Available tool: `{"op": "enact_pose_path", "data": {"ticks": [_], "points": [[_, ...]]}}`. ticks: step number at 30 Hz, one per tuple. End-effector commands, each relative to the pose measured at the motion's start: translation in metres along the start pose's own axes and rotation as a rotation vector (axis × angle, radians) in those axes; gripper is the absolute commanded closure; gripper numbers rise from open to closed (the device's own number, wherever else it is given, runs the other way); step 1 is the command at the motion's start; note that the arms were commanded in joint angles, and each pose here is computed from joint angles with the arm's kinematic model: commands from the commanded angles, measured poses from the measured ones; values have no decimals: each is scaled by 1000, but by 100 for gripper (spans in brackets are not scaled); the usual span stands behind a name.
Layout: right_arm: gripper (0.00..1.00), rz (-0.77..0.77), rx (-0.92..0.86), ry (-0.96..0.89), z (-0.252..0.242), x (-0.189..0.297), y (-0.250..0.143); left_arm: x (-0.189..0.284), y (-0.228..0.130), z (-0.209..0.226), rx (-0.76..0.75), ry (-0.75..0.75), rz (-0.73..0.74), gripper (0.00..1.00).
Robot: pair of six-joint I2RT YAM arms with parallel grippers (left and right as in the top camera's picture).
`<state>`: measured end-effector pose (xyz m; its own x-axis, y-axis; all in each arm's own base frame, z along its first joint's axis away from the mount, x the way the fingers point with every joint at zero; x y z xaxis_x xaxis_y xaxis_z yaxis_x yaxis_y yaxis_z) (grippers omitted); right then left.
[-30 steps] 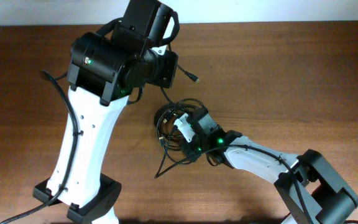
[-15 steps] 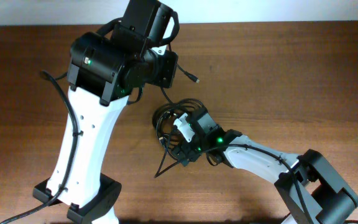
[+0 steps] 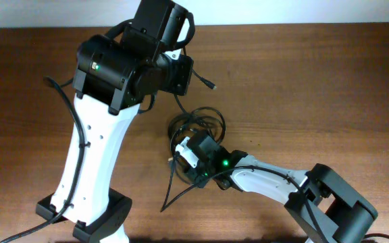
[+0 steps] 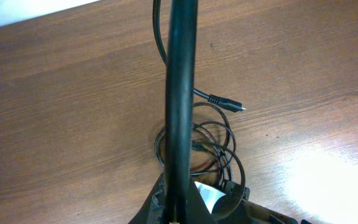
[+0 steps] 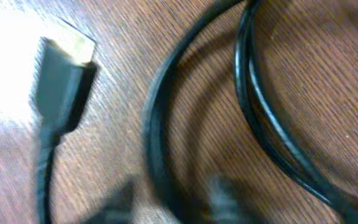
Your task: Untangle cables
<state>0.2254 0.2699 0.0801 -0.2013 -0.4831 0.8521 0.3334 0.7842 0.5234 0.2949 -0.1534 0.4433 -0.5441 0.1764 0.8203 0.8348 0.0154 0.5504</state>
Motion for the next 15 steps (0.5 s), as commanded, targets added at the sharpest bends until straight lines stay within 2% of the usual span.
{"op": "enact_pose_path", "data": {"ticks": [1, 7, 15], "points": [[96, 6, 6, -26, -2, -2, 3, 12, 0, 2, -3, -4, -33, 100], [96, -8, 35, -68, -7, 2, 8, 12, 0, 2, -3, -4, -33, 100], [96, -68, -8, -180, -31, 39, 19, 18, -1, 5, 0, 9, -55, 100]]}}
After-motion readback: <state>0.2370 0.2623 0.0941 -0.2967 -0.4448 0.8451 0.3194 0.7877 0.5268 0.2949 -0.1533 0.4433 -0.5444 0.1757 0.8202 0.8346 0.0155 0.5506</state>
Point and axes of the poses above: each gripper's point midway between its finger pads, its own x axis back along the fingers, its own z axis along the line the jaws close on, y = z × x, the point moved 9 cm from there along x, back along the fingers, and after that the axes turned 15 degrees about x, right-handed, at the moved point
